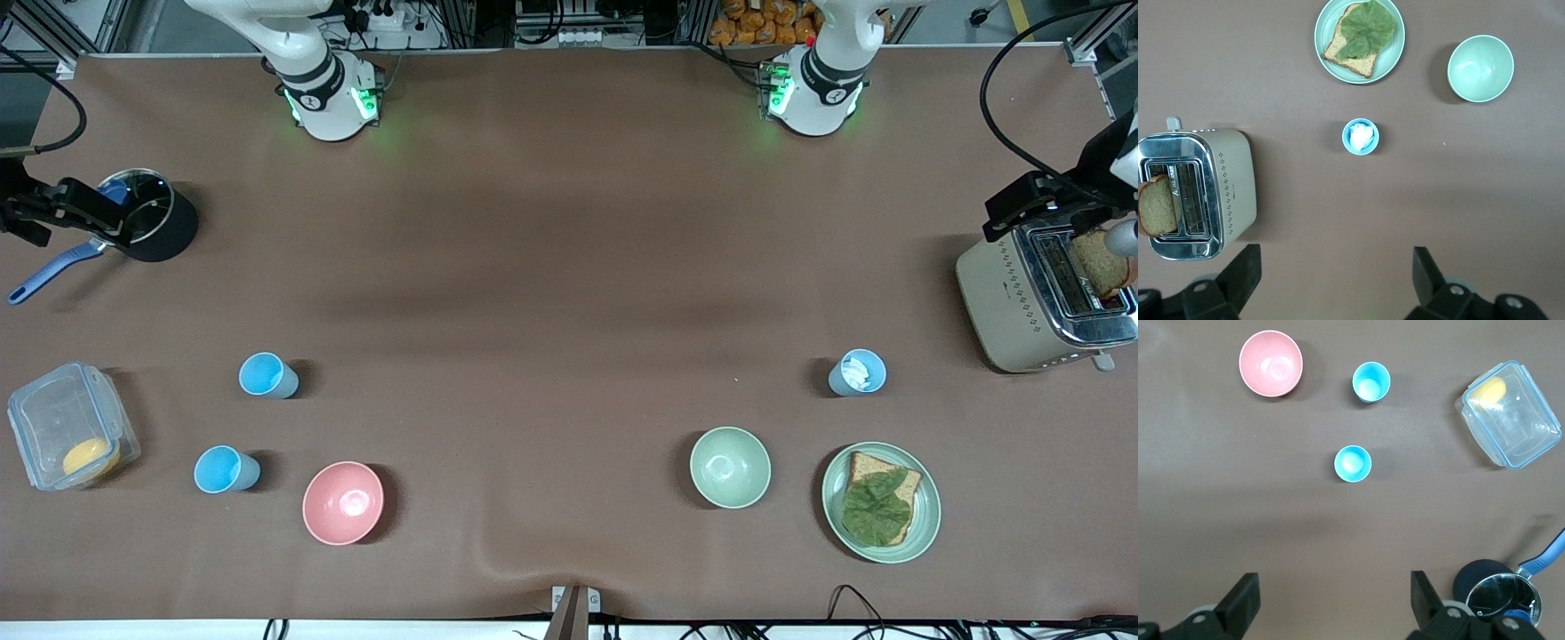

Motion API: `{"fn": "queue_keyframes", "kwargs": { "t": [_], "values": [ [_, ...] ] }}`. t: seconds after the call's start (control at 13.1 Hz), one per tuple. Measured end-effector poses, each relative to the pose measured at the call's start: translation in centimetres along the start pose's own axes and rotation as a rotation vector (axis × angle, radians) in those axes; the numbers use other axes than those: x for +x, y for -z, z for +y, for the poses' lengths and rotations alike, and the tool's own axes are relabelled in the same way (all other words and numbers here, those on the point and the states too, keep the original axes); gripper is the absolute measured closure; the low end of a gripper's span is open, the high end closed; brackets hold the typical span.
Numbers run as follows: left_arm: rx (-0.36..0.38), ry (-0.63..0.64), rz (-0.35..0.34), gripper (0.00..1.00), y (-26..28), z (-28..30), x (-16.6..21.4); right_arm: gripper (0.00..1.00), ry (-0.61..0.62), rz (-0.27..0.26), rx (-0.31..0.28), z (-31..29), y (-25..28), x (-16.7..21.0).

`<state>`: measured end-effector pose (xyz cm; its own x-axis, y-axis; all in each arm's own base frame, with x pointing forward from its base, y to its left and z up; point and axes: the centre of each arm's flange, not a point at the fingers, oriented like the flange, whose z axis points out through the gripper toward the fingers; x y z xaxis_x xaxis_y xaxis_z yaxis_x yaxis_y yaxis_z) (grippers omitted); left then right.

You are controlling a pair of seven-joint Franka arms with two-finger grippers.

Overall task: Stack blue cups with both arms
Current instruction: 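Reach the left gripper to the tissue cup while the right gripper reaches a cup, then close the left gripper on the tissue cup while the right gripper grasps a cup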

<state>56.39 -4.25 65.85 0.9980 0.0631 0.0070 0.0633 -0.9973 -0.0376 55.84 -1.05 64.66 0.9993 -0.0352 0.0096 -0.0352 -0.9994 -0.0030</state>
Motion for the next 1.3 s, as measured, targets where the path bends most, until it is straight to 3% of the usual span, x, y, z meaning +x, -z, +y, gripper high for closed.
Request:
{"fn": "queue_keyframes", "kwargs": {
  "t": [0.31,0.46,0.69,0.99,1.3],
  "values": [
    [0.001,0.038,-0.004,0.00,-0.2,-0.3,0.0,0.00,0.000,-0.001,0.000,0.0,0.0,0.0],
    [0.005,0.061,-0.040,0.00,-1.8,-0.7,0.5,0.00,0.001,-0.002,0.000,0.0,-0.1,0.0],
    [0.006,0.071,-0.089,0.00,-10.2,-1.0,3.1,0.00,0.007,-0.039,0.000,-0.4,-2.4,1.2],
    [-0.008,0.116,-0.101,0.00,-24.3,-3.4,4.7,0.00,0.027,-0.152,-0.003,-1.7,-11.6,5.5],
    [-0.026,0.114,-0.121,0.00,-33.1,-3.1,5.5,0.00,0.019,-0.214,-0.004,-1.3,-15.4,6.6]
  ]
}}
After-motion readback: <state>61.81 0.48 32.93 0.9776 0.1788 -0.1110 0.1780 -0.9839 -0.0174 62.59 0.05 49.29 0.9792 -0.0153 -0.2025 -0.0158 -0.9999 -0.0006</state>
